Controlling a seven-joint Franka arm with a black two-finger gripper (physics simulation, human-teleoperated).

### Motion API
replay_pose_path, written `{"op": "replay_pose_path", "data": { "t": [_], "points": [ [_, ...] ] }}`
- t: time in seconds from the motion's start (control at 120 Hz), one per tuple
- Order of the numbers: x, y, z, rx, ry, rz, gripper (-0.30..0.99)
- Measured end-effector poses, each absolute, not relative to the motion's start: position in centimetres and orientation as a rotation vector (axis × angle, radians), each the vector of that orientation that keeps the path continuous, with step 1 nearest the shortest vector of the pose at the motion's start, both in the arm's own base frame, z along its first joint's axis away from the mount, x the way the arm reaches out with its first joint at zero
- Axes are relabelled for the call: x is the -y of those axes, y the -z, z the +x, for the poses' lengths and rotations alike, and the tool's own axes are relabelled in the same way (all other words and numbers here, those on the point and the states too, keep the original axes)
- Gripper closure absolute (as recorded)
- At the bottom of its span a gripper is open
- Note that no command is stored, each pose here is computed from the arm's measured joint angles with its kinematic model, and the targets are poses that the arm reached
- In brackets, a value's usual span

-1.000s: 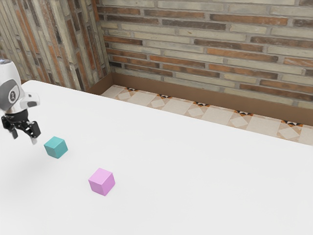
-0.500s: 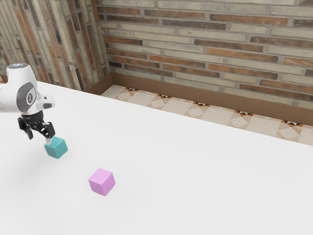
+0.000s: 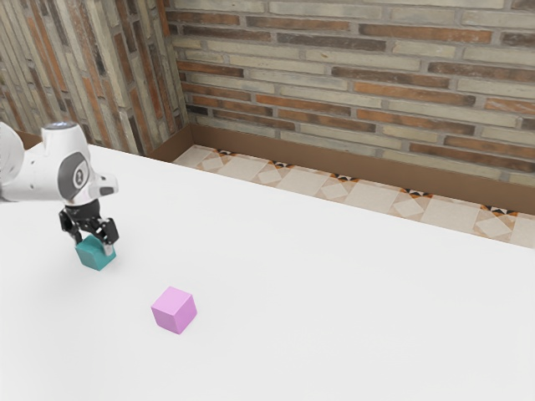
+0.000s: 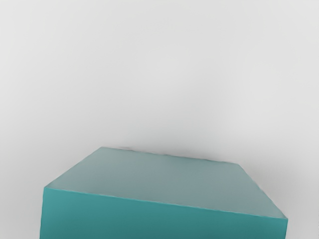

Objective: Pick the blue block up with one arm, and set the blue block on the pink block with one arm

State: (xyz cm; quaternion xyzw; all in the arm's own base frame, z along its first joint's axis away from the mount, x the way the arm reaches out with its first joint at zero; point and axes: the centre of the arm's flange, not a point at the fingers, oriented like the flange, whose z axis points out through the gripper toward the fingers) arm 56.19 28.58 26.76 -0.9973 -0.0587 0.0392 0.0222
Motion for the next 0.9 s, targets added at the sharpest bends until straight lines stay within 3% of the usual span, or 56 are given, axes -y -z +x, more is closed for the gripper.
{"op": "replay_pose_path", "data": {
  "t": [0.117, 0.325, 0.6, 0.9],
  "points": [
    [-28.5, -25.8, 56.2, 0.180, -0.139, -3.098, 0.01],
    [-28.8, -25.6, 56.0, 0.182, -0.153, -3.098, 0.24],
    [-28.1, -25.6, 56.4, 0.165, -0.143, -3.111, 0.31],
    [-26.2, -30.8, 53.3, 0.147, -0.078, -3.126, 0.33]
  ]
}}
